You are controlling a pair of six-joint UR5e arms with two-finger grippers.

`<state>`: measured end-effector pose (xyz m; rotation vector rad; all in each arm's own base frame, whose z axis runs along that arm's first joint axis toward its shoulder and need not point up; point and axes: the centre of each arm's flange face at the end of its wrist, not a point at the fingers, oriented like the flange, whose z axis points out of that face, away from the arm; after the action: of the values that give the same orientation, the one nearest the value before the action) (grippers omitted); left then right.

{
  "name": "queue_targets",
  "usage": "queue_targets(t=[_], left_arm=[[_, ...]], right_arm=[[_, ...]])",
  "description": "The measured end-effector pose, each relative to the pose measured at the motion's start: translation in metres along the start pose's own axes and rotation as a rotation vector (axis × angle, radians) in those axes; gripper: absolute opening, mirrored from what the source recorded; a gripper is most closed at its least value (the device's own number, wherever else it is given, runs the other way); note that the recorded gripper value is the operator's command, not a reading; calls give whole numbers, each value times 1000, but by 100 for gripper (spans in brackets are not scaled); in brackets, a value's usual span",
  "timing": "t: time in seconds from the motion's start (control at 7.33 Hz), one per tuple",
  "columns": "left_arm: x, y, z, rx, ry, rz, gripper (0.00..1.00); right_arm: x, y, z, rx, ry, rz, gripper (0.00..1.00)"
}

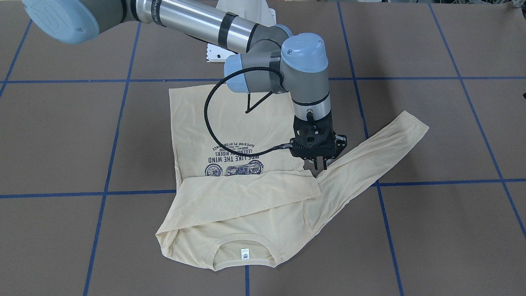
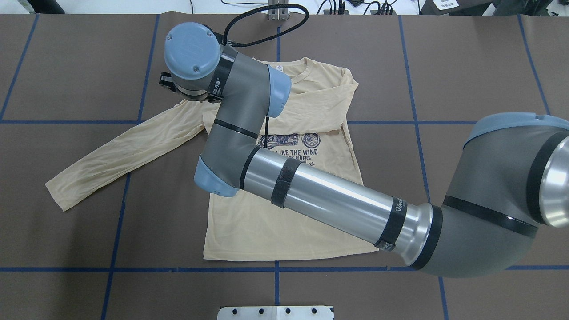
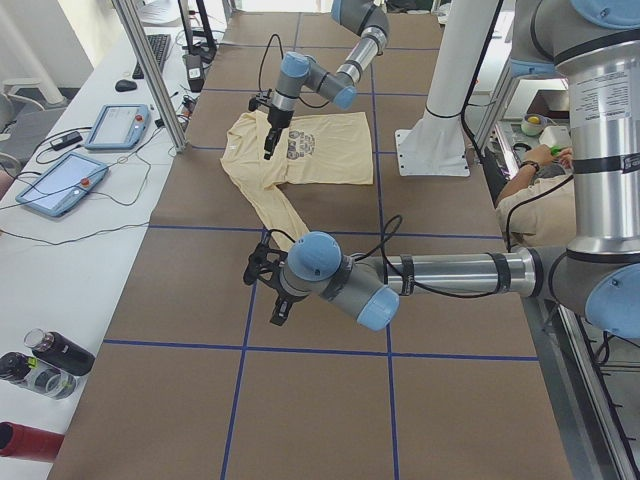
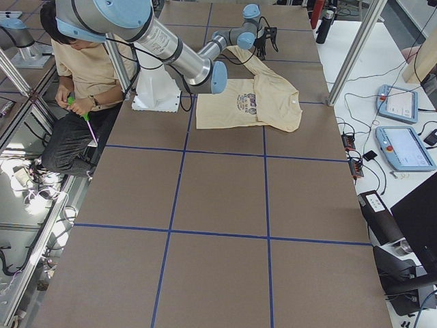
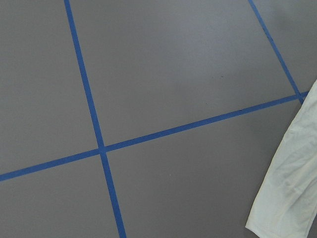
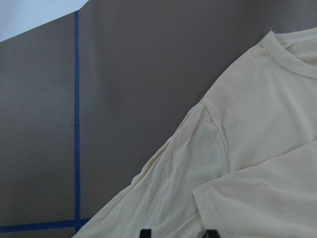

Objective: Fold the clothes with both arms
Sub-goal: 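Carry the grasped sleeve across the shirt front toward the other sleeve, then release the sleeve and lift the right gripper away from the shirt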

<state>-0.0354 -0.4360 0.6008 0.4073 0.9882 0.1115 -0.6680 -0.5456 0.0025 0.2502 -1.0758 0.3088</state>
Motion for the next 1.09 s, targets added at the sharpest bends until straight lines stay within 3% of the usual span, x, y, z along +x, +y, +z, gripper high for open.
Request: queue_targets(t=[0.27, 0.55, 1.09], left_arm=[[25, -4, 15, -2, 50, -79, 99], [61, -3, 45, -3, 93, -144, 99], [99, 7, 97, -29, 68, -244, 99]], right_arm=[[-11, -10, -26, -14, -25, 72, 100], [25, -16, -67, -74, 40, 149, 98], [235, -24, -129, -124, 96, 210, 95]])
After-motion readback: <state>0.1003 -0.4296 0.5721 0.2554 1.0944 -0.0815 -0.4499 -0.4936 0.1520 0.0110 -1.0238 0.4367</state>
